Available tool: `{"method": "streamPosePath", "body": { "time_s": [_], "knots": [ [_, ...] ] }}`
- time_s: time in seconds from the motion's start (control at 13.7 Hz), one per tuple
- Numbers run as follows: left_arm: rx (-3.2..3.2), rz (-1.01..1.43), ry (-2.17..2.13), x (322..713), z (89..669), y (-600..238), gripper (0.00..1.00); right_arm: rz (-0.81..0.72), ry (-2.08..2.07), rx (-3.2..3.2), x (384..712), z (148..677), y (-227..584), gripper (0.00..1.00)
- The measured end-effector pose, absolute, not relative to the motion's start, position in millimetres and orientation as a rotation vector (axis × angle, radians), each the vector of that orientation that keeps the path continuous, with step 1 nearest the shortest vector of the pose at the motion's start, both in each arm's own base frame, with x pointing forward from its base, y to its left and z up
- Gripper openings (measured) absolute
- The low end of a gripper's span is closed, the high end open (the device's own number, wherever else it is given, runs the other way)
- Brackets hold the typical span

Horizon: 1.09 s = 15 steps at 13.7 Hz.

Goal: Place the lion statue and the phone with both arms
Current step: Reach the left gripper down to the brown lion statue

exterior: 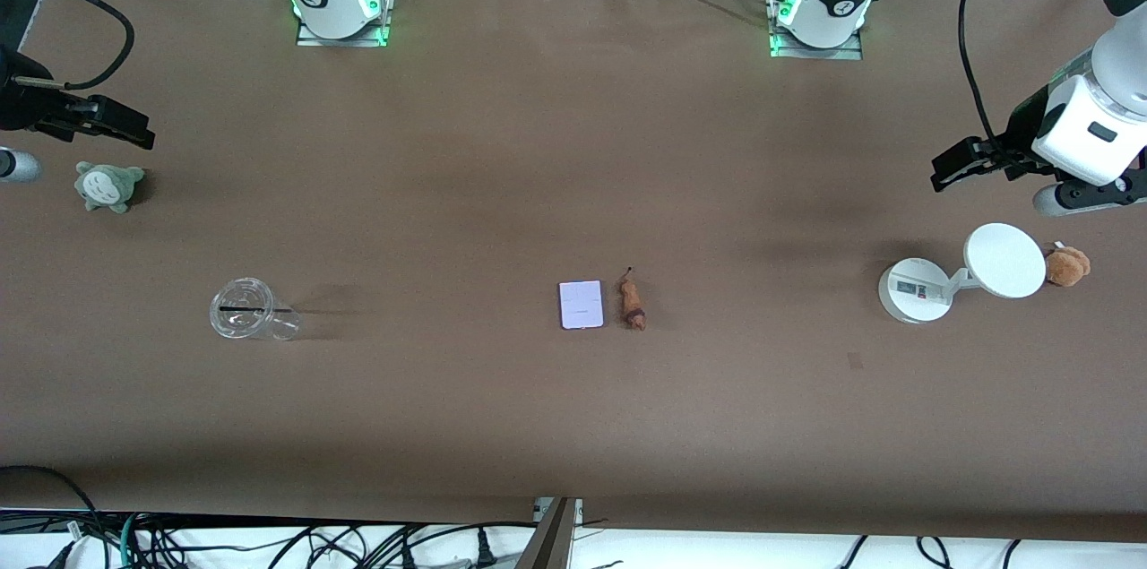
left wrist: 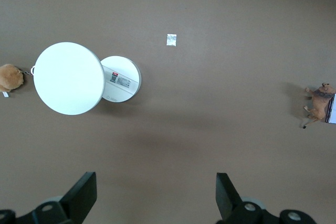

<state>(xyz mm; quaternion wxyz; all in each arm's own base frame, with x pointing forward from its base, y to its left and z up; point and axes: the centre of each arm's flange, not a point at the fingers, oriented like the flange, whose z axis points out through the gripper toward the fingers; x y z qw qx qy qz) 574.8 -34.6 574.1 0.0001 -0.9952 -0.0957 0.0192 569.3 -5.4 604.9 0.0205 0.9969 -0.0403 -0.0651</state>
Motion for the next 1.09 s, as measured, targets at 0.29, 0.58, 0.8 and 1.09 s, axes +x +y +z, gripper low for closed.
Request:
{"method": "streamPosePath", "body": {
  "time_s": [0.29,0.58,0.8,1.09],
  "knots": [
    [-3.135,0.06,-0.34,579,569,-38,1.0,-0.203,-0.125,3.091,570,604,-5,1.0],
    [-3.148,0.075,-0.333,600,532,-67,1.0,-0.211,-0.126,3.09,571,601,-6,1.0],
    [-3.164,0.117,-0.281,623,498,-112,1.0,-0.211,-0.126,3.09,571,601,-6,1.0],
    [-3.183,0.169,-0.329,667,438,-161,1.0,-0.23,-0.126,3.087,577,591,-5,1.0]
  ]
}}
